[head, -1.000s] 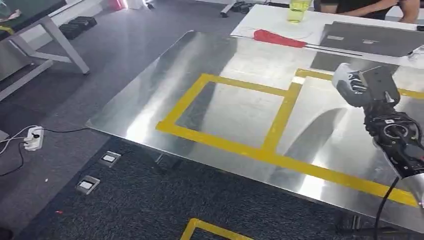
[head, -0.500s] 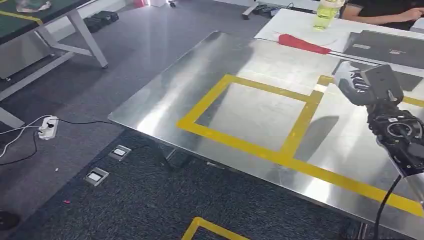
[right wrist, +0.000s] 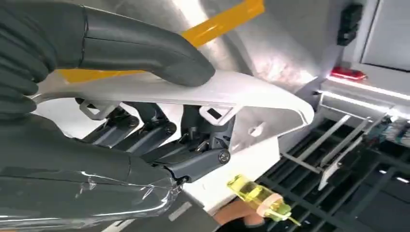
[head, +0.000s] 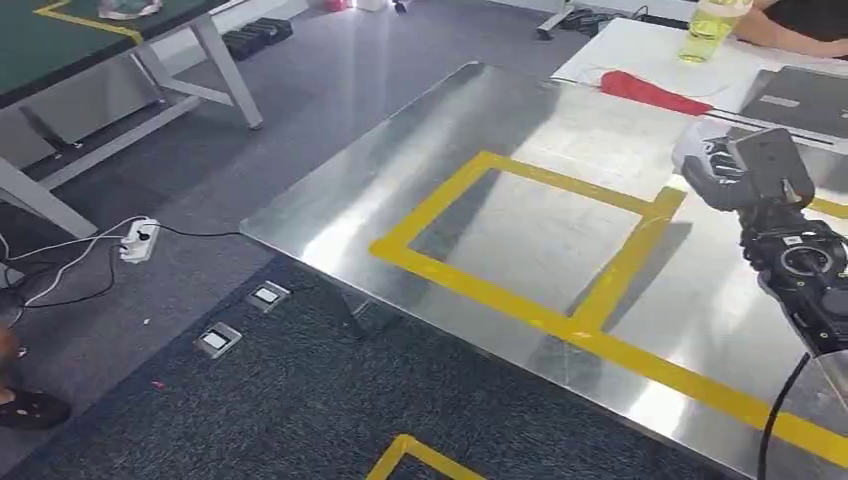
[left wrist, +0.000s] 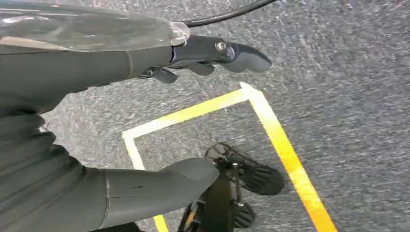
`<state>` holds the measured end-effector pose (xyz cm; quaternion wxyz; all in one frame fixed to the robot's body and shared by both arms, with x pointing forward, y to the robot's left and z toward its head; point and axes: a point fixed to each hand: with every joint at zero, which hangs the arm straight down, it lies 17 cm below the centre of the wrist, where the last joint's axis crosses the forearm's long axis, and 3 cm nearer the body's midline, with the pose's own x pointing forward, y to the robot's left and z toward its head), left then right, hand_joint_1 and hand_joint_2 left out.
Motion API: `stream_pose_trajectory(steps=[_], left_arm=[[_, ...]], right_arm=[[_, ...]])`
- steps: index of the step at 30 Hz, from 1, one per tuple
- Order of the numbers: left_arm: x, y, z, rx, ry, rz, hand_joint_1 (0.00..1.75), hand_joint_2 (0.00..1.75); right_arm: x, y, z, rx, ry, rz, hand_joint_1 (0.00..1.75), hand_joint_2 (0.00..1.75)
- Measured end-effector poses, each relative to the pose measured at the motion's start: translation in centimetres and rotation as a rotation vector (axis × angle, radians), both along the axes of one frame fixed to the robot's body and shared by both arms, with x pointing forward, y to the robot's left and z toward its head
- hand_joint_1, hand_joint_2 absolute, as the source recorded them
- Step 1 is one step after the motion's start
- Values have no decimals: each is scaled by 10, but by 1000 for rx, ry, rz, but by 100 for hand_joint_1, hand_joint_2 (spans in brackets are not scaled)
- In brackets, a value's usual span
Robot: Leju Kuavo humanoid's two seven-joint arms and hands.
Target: Take the parts from the cabinet and place them on the table.
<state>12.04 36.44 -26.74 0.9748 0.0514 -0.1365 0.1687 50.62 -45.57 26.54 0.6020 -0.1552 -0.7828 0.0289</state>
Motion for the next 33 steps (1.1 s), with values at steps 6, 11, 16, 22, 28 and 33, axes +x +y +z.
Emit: stream_pose_trajectory(steps=[6, 11, 16, 22, 28, 33], left_arm=[[2, -4, 0, -4, -5, -10, 0, 175], [4, -2, 1, 2, -9, -19, 0, 175], [1, -1, 0, 4, -5, -18, 0, 175], [1, -4, 0, -1, -6, -18, 0, 175], [1, -4, 0, -2, -6, -14, 0, 175], [2, -4, 0, -4, -7, -9, 0, 175]], right_arm=[[0, 2, 1, -2, -3, 4, 175, 175], [1, 2, 4, -5, -9, 2, 175, 175], [0, 0, 5, -8, -13, 0, 175, 175], [0, 9, 10, -6, -36, 44, 175, 175], [-1, 21, 10, 17, -46, 101, 175, 175], [-5, 48, 15, 67, -76, 203, 175, 175]])
